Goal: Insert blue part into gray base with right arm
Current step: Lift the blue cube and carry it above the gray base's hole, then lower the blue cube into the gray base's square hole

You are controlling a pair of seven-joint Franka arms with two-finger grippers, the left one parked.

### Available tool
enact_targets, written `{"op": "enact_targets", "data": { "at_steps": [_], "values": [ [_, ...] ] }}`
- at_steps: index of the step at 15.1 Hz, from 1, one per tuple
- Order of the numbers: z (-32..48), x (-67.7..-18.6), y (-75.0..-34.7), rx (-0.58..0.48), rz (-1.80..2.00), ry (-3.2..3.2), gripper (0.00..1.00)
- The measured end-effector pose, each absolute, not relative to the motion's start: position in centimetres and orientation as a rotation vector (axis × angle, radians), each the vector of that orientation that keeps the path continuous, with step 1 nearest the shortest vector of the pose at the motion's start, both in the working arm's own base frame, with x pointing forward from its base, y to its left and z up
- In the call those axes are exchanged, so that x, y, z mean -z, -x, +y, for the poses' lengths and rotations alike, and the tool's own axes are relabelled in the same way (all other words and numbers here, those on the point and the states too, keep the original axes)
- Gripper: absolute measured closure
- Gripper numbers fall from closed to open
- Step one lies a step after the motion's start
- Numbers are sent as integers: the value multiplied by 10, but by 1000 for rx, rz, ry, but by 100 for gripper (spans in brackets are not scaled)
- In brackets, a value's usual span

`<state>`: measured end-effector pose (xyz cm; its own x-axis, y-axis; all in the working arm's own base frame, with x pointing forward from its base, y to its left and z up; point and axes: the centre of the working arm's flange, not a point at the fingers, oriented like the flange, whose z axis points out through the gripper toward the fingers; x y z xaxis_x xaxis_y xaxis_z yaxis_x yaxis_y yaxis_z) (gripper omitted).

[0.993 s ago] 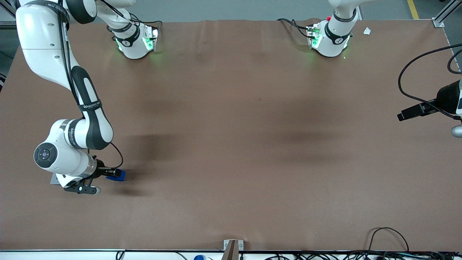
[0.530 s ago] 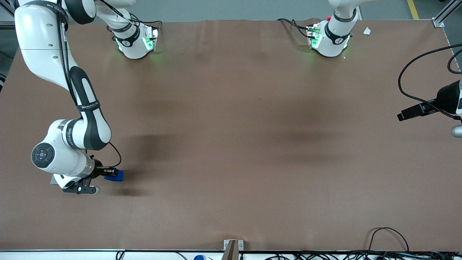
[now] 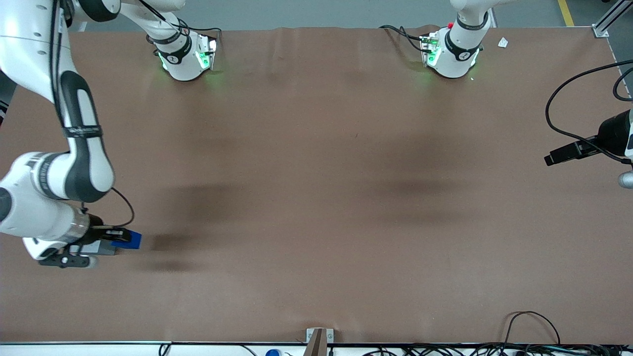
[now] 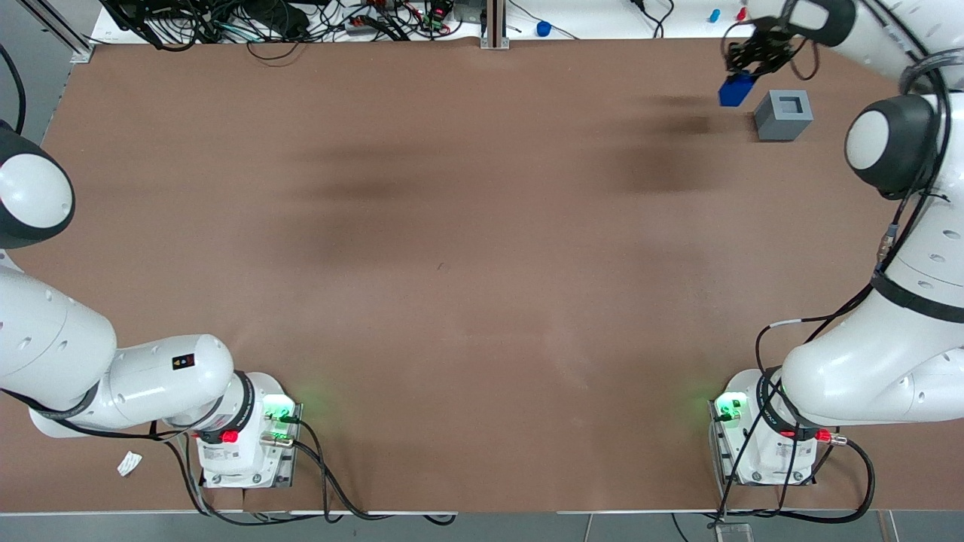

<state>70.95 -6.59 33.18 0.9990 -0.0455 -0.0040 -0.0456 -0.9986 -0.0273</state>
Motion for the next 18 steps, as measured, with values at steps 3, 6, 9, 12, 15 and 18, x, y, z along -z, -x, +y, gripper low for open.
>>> {"op": "enact_targets", "data": {
  "at_steps": [3, 6, 9, 12, 15, 18],
  "values": [
    [-111, -335, -701, -39, 21, 3107, 49],
    [-143, -333, -693, -64, 22, 3101, 49],
    [-167, -333, -687, -63, 8, 3099, 49],
    [-182, -333, -684, -62, 19, 3098, 49],
    [-191, -333, -681, -60, 40, 3098, 49],
    [-196, -333, -681, -49, 53, 3100, 49]
  ]
}}
